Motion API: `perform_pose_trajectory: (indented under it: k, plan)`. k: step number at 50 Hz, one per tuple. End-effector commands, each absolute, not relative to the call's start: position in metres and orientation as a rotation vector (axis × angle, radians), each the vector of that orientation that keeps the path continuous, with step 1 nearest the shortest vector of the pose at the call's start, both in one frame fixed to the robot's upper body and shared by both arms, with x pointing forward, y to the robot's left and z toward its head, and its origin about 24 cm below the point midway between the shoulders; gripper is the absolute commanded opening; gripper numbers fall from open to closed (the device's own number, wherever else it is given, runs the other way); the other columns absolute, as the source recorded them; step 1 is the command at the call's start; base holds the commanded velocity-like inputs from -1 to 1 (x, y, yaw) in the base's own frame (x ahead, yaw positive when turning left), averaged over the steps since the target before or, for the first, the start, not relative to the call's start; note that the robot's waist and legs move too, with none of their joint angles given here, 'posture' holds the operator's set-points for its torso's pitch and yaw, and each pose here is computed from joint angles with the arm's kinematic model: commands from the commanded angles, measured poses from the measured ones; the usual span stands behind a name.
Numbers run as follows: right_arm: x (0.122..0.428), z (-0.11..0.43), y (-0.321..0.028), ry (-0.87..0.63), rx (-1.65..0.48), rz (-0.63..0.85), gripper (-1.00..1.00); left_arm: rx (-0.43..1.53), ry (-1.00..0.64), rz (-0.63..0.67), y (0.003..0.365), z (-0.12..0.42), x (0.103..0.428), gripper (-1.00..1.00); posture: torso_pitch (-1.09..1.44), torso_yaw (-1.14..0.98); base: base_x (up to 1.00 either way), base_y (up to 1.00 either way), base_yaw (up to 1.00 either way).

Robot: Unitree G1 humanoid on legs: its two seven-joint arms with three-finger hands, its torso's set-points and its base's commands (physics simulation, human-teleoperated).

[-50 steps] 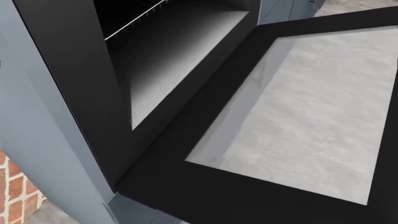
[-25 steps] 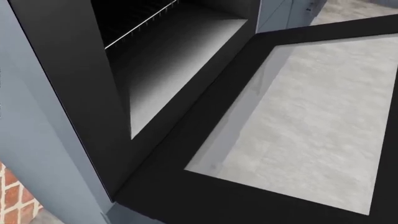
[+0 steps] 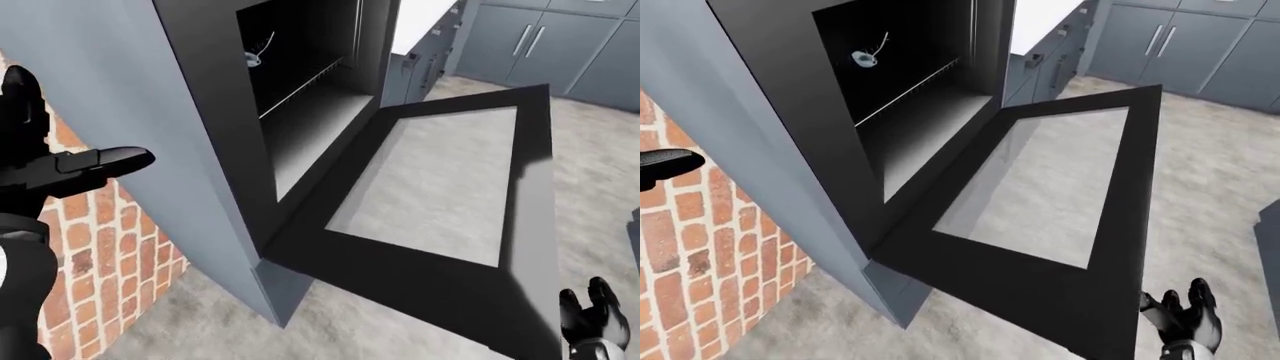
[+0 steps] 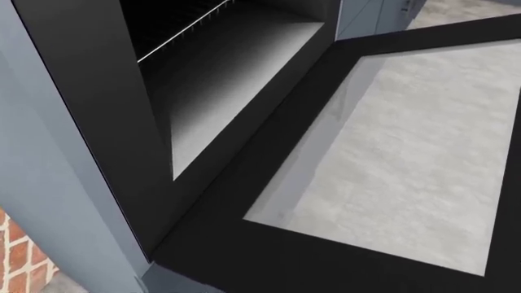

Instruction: Close the oven door.

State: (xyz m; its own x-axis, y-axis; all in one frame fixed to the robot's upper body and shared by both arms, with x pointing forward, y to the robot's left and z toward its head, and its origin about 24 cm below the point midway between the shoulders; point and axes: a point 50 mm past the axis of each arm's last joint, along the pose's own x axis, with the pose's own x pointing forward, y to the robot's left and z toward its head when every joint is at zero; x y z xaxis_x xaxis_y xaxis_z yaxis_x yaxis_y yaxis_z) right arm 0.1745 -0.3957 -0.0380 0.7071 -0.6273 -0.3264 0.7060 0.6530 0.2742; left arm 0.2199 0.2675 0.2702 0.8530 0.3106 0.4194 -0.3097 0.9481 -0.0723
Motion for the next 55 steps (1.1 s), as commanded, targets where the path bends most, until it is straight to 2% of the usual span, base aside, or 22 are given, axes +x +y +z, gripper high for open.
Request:
perform_pose_trajectory:
  k: [1, 12, 22, 36, 55]
  plan:
    - [0.185, -0.024, -0.401, 0.150, 0.344, -0.731, 1.00, 0.016, -0.521, 0.330, 0.267, 0.283, 0.213, 1.00, 0.00, 0.00, 0.00, 0.00, 0.00]
    - [0.193, -0.037, -0.379, 0.226, 0.262, -0.652, 1.00, 0.015, -0.523, 0.330, 0.267, 0.284, 0.213, 1.00, 0.00, 0.00, 0.00, 0.00, 0.00]
    - [0.204, -0.039, -0.368, 0.239, 0.277, -0.587, 1.00, 0.014, -0.526, 0.330, 0.267, 0.285, 0.212, 1.00, 0.00, 0.00, 0.00, 0.00, 0.00]
    - [0.228, -0.038, -0.348, 0.262, 0.315, -0.453, 1.00, 0.015, -0.524, 0.329, 0.266, 0.283, 0.213, 1.00, 0.00, 0.00, 0.00, 0.00, 0.00]
    - [0.276, -0.015, -0.322, 0.218, 0.333, -0.314, 1.00, 0.013, -0.525, 0.323, 0.265, 0.285, 0.212, 1.00, 0.00, 0.00, 0.00, 0.00, 0.00]
